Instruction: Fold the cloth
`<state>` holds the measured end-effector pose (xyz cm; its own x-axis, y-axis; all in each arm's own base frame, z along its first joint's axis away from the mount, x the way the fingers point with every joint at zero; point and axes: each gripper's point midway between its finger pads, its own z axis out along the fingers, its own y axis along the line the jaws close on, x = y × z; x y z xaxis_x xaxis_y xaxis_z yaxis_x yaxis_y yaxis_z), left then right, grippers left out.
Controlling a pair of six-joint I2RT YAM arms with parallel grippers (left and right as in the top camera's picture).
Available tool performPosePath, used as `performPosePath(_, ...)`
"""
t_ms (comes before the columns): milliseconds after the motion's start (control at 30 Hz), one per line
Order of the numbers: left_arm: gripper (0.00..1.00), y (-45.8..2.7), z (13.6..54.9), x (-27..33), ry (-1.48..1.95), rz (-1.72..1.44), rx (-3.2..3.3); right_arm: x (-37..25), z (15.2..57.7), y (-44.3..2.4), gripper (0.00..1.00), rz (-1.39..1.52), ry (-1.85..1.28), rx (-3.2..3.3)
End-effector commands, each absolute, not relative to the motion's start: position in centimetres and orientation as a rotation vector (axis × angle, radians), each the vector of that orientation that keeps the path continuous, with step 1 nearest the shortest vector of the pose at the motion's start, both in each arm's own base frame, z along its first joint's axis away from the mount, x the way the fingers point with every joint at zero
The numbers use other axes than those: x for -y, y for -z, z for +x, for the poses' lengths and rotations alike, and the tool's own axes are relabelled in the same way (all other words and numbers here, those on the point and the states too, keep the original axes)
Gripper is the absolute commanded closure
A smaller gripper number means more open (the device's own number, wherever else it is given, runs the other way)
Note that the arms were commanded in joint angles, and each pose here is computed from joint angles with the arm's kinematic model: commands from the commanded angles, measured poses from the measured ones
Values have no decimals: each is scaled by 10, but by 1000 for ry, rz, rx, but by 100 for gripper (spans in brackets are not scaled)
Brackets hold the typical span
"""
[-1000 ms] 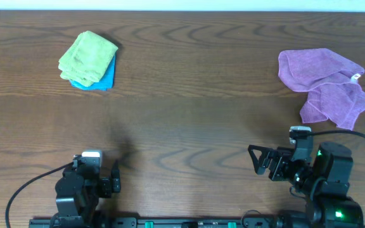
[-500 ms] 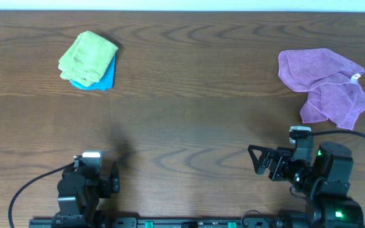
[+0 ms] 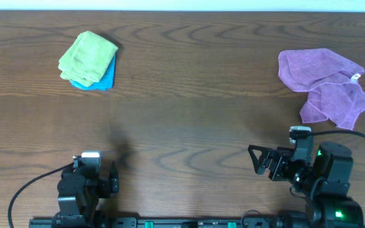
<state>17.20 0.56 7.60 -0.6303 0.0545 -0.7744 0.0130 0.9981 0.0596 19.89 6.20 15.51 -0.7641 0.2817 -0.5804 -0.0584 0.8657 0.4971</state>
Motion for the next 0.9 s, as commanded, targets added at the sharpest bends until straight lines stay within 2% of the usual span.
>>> performPosePath(0, 5, -62, 162, -9, -96, 67, -2316, -60, 199, -155, 1, 186, -661, -2353)
performPosePath(300, 5, -62, 162, -9, -96, 67, -2316, -60, 199, -156, 1, 185, -654, -2348)
performPosePath(467, 5, -62, 162, -9, -96, 67, -2316, -44, 199, -155, 1, 206, -523, -2331)
performPosePath(667, 5, -62, 162, -9, -96, 67, -2316, -41, 197, -149, 1, -107, -335, -2246)
performPosePath(867, 5, -62, 162, -9, -96, 67, -2316, -25, 193, -124, 1, -120, -190, -2230)
